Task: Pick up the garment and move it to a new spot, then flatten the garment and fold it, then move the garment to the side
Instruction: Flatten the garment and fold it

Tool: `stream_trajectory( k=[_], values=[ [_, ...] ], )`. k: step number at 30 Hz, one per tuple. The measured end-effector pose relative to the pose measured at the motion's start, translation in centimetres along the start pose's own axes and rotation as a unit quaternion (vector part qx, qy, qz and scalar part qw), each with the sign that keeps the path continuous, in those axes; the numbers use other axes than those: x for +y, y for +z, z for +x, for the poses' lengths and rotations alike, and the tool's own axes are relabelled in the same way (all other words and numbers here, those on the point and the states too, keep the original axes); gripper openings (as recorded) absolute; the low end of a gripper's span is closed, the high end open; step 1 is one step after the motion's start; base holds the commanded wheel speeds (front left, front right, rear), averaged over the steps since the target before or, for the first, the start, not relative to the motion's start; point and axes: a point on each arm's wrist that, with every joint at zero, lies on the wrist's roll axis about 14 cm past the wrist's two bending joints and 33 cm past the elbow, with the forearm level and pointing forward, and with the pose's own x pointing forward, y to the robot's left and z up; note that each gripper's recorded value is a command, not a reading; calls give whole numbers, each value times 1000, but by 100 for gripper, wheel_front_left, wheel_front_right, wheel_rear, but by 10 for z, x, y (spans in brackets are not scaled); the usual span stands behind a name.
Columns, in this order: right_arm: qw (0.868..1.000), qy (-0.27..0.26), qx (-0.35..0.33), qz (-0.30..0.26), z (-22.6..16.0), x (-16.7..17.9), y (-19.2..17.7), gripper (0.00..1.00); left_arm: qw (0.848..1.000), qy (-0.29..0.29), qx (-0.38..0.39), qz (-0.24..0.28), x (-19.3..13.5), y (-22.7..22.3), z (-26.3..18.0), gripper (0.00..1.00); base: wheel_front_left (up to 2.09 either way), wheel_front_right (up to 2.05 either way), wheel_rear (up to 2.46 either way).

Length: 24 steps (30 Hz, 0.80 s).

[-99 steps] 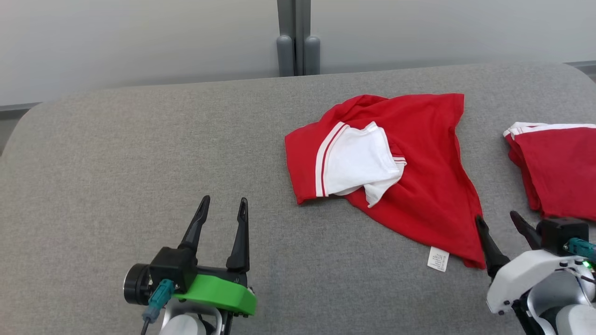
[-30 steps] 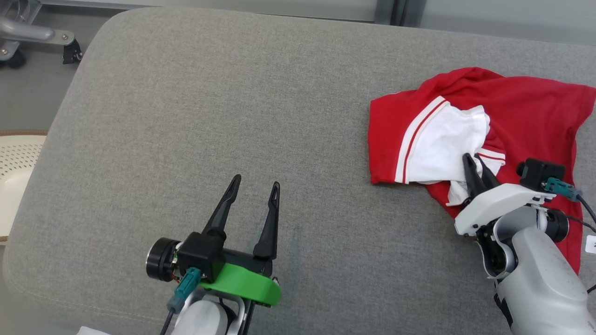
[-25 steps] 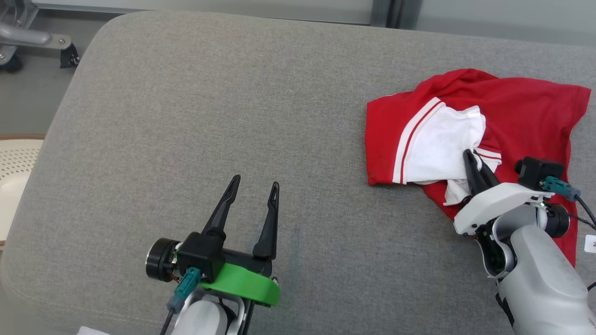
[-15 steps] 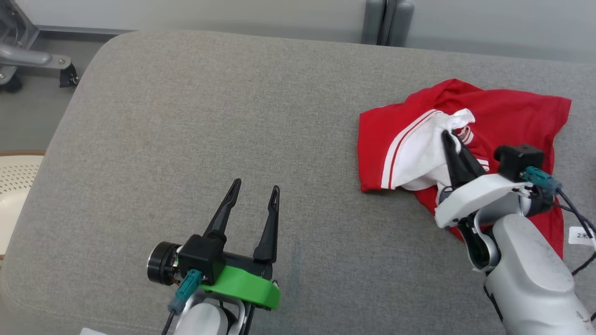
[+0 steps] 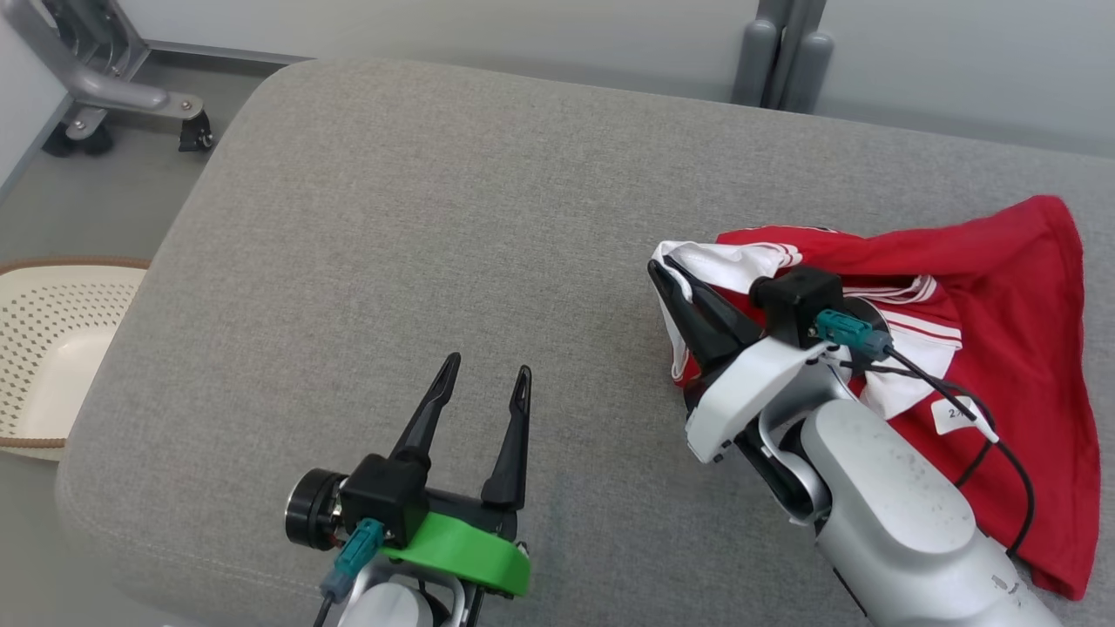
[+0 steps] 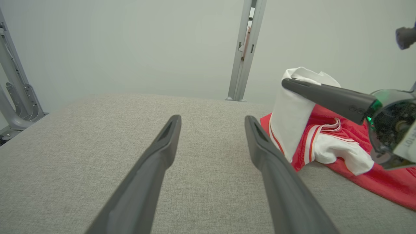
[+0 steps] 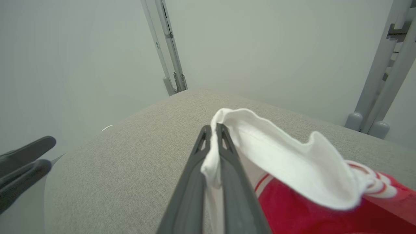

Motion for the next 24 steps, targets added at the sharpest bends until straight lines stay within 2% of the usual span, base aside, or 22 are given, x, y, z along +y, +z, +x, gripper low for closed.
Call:
stream_trajectory(
  k=[4,8,12,17,18,19,22,24],
  values=[
    [1000,1,0,-8,14,-7,4,0,1000,9,1,0,5,0,-2,100,0,0,0],
    [1000,-23,-11,-14,31,-33,19,0,1000,14,6,-3,7,-3,-1,100,0,0,0],
    [997,-64,-25,-28,49,-74,39,0,1000,19,9,-6,9,-4,2,100,0,0,0],
    [991,-123,-55,-15,65,-124,67,0,999,33,12,-8,16,-5,1,100,0,0,0],
    [988,-140,-63,-13,67,-137,73,44,999,37,13,-8,18,-6,1,100,0,0,0],
    [985,-159,-66,-10,67,-151,77,100,999,40,15,-10,19,-7,0,100,0,0,0],
    [978,-201,-60,4,67,-180,75,100,999,49,19,-9,24,-9,-2,100,0,0,0],
    [976,-211,-47,-1,69,-187,71,100,998,55,21,-11,26,-10,-3,100,0,0,0]
  ],
)
